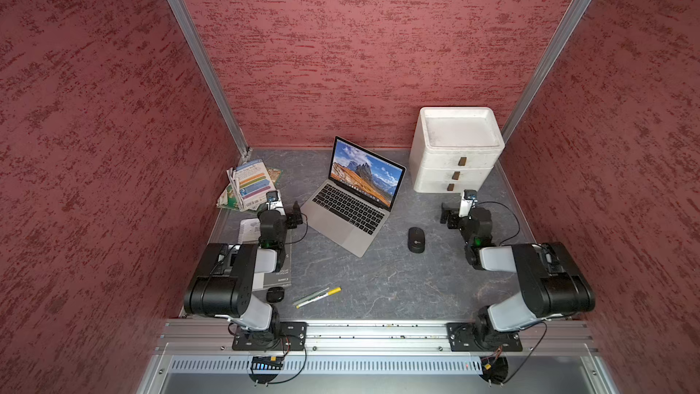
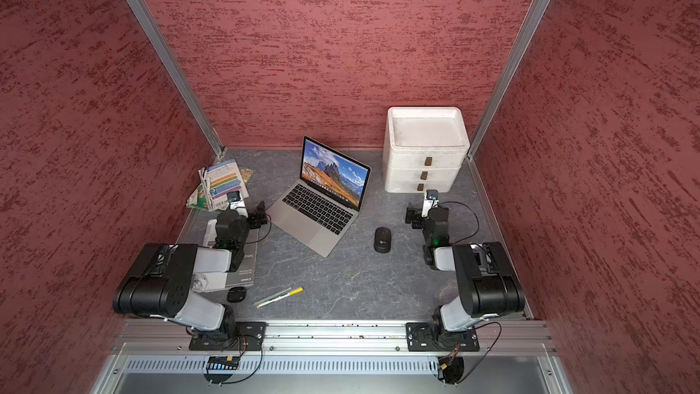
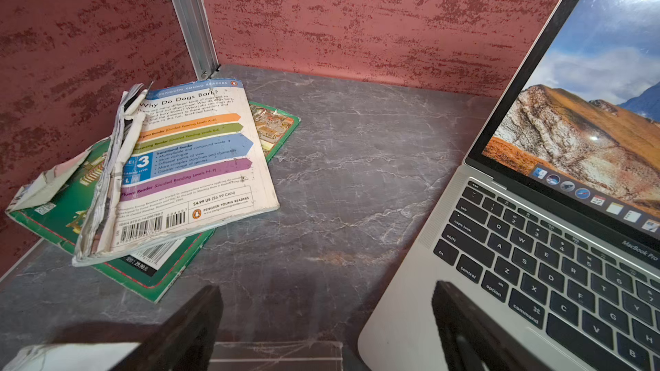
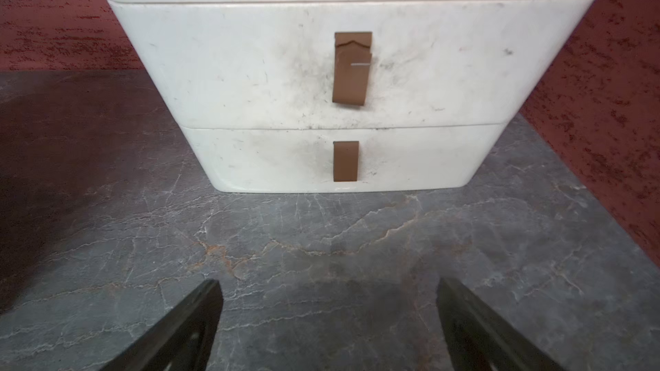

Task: Insert the wireless mouse receiver into the laptop
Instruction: Pick up the mouse from the center of the board.

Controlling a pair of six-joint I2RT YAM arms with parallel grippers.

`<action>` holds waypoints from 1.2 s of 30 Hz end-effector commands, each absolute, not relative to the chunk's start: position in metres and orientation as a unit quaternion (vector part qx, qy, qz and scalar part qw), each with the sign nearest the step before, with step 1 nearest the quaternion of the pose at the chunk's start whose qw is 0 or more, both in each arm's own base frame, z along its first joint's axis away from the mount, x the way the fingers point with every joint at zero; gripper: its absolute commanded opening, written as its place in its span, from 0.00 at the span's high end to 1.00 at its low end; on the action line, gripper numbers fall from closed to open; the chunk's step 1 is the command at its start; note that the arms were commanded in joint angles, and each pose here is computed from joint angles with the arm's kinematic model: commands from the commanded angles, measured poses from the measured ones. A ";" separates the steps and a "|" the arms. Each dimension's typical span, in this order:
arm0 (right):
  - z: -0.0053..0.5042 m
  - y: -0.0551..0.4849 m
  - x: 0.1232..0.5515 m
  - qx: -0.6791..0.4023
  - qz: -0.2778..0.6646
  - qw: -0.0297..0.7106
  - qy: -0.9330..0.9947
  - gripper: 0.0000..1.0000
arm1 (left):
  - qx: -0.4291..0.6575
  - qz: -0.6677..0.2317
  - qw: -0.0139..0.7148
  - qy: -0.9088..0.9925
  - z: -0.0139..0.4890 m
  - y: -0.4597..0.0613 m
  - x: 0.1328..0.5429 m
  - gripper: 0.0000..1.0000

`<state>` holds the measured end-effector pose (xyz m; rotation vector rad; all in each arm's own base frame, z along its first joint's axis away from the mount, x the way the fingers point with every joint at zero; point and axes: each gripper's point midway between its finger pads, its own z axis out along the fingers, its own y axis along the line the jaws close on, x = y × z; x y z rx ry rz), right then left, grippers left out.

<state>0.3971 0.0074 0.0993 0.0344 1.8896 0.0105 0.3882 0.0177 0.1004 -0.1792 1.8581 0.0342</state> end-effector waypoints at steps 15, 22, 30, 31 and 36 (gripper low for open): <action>0.178 0.003 0.358 0.109 0.059 0.560 0.819 0.03 | -0.024 -0.013 0.613 0.790 0.163 -0.014 0.378 0.00; 0.138 0.056 0.278 0.158 0.101 0.306 0.933 0.06 | 0.007 -0.125 0.549 0.826 0.194 -0.092 0.325 0.00; 0.072 0.119 0.237 0.115 0.070 0.182 0.974 0.02 | 0.015 -0.237 0.507 0.828 0.187 -0.147 0.292 0.00; 0.067 0.126 0.239 0.106 0.073 0.181 0.975 0.02 | 0.016 -0.243 0.502 0.830 0.185 -0.150 0.290 0.00; 0.051 0.162 0.255 0.067 0.090 0.178 0.978 0.01 | 0.021 -0.261 0.483 0.836 0.172 -0.166 0.285 0.00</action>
